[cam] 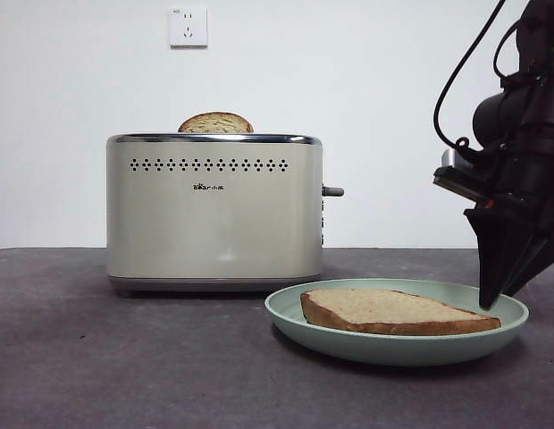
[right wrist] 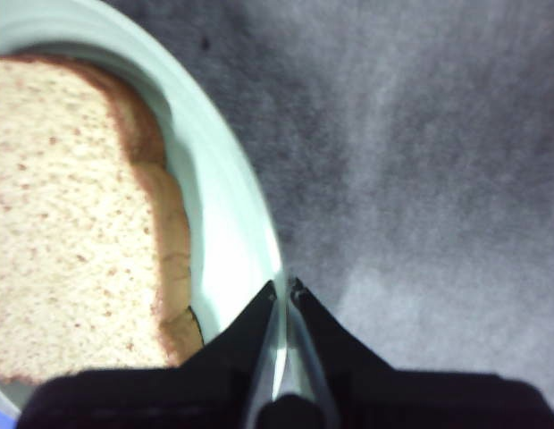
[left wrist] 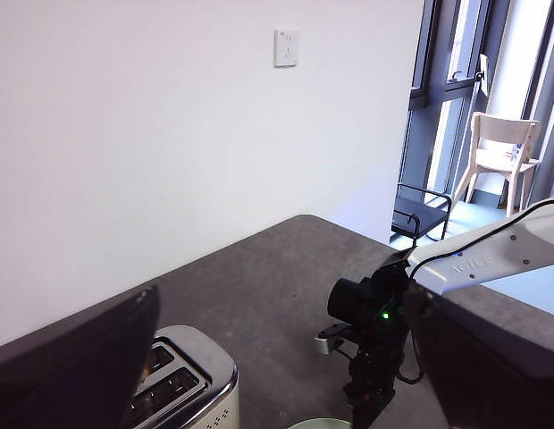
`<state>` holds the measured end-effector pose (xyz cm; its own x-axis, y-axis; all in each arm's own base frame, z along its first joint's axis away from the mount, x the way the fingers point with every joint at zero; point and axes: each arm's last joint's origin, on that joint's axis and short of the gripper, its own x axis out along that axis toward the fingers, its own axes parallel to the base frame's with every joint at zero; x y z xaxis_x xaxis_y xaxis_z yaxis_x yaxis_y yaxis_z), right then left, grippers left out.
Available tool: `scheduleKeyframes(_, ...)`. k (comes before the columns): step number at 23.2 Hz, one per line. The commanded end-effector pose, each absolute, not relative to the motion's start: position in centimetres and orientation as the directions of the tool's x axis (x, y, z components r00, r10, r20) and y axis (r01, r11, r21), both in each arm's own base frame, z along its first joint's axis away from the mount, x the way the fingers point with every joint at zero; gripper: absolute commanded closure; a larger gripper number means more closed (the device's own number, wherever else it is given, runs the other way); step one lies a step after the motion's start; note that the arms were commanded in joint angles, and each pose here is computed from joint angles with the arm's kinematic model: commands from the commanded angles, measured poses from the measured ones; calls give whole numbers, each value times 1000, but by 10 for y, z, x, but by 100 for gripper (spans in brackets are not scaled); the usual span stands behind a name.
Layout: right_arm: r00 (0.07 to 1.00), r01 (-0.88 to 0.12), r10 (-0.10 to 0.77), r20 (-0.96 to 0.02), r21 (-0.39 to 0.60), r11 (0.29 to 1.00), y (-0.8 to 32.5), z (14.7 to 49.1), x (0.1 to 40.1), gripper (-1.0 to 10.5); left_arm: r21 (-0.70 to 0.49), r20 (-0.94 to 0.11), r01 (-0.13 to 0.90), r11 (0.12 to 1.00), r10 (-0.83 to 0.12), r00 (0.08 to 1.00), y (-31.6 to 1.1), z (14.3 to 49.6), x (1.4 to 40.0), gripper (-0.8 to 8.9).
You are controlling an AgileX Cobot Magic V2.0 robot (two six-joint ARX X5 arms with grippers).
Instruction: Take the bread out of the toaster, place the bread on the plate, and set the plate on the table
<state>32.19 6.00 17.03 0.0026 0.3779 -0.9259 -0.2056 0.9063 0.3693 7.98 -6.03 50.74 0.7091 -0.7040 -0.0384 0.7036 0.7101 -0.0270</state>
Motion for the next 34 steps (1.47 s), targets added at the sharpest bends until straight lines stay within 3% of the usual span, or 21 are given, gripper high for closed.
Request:
scheduleKeyframes(1, 10, -215, 379, -925, 368, 905, 61, 167, 323, 920, -33, -37, 703, 711, -704, 710, -60, 507, 79, 356)
scheduleKeyframes(4, 19, -193, 356, -934, 346, 918, 59, 166, 324, 664, -33, -37, 702, 711, -703, 710, -60, 507, 79, 356)
scheduleKeyframes(5, 27, -184, 335, -942, 325, 928, 58, 166, 324, 653, -32, -36, 703, 711, -704, 710, -60, 507, 79, 356)
scheduleKeyframes(10, 91, -187, 353, -931, 332, 925, 58, 188, 321, 659, -26, -37, 700, 714, -701, 713, -60, 507, 80, 356)
scheduleKeyframes(15, 306, -287, 420, -855, 338, 896, 60, 263, 291, 662, 62, -111, 655, 753, -647, 754, -62, 500, 85, 378)
scheduleKeyframes(17, 392, -326, 462, -795, 350, 878, 60, 296, 270, 662, 69, -170, 593, 802, -577, 799, -61, 492, 89, 378)
scheduleKeyframes(21, 535, -429, 523, -664, 320, 845, 65, 355, 221, 662, 87, -256, 460, 883, -427, 867, -62, 452, 99, 378)
scheduleKeyframes(23, 571, -469, 554, -606, 313, 826, 66, 373, 200, 662, 69, -233, 391, 918, -366, 901, -61, 424, 101, 378)
scheduleKeyframes(28, 592, -525, 597, -541, 303, 796, 68, 390, 172, 667, -17, -184, 344, 939, -341, 922, -58, 384, 98, 381)
scheduleKeyframes(31, 599, -551, 617, -510, 296, 780, 68, 396, 159, 740, -30, -200, 340, 940, -339, 919, -57, 371, 97, 536)
scheduleKeyframes(34, 600, -569, 628, -496, 287, 771, 68, 399, 153, 881, -26, -217, 344, 939, -341, 915, -57, 369, 97, 821)
